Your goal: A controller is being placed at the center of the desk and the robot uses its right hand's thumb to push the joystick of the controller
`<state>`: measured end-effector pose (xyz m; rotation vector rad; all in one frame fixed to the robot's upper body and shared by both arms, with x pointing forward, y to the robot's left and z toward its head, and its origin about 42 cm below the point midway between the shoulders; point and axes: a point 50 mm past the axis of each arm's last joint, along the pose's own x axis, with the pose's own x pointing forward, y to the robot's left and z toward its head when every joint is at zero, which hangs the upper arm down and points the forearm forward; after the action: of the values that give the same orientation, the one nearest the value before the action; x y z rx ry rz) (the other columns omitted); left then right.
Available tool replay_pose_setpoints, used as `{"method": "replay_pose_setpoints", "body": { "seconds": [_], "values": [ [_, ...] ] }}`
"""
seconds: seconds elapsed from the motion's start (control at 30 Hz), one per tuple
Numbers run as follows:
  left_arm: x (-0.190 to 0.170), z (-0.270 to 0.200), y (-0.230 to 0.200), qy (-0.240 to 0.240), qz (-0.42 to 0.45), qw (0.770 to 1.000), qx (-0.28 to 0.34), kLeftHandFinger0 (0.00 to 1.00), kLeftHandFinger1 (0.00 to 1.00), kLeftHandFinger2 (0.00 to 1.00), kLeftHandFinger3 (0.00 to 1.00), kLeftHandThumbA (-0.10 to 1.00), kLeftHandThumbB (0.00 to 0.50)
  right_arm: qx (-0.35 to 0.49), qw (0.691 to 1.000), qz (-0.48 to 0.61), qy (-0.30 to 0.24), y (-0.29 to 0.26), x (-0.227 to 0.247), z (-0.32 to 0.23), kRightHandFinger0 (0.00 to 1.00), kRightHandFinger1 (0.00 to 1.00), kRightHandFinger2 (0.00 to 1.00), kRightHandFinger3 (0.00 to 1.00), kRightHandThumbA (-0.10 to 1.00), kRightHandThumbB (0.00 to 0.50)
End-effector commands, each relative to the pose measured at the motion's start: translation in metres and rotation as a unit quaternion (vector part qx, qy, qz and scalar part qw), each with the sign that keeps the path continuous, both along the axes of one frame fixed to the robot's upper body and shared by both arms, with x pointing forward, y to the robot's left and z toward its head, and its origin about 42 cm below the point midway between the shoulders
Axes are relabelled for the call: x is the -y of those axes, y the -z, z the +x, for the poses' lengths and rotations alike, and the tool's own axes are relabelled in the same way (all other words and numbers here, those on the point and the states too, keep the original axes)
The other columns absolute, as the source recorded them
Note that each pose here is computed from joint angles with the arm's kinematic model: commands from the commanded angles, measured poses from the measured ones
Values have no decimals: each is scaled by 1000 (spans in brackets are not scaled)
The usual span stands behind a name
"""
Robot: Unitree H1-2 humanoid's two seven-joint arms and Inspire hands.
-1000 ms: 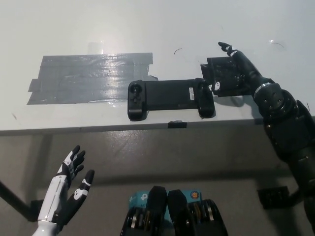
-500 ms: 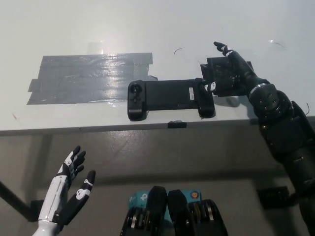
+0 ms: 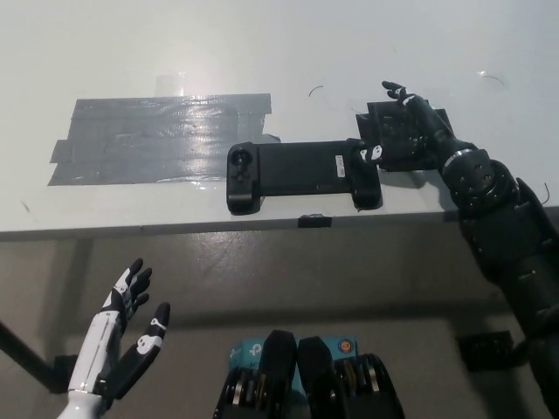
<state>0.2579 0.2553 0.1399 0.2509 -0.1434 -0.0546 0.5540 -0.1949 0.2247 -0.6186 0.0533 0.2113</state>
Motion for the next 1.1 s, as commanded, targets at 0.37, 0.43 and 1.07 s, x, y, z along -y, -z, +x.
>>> {"method": "replay_pose_setpoints", "body": {
  "seconds": [0.37, 0.43, 1.07],
  "values": [
    [1, 4, -13, 10, 2, 1000, 24, 1000, 1000, 1000, 1000, 611, 142, 49, 998, 35, 7, -47, -7, 21, 1000, 1000, 1000, 1000, 1000, 496],
    [0, 5, -13, 9, 6, 1000, 27, 1000, 1000, 1000, 1000, 616, 145, 42, 998, 46, 11, -49, -7, 22, 1000, 1000, 1000, 1000, 1000, 495],
    [0, 8, -15, 9, 11, 999, 29, 1000, 1000, 1000, 1000, 639, 152, 7, 991, 130, 34, -42, -8, 26, 1000, 1000, 1000, 1000, 1000, 500]
  ]
}}
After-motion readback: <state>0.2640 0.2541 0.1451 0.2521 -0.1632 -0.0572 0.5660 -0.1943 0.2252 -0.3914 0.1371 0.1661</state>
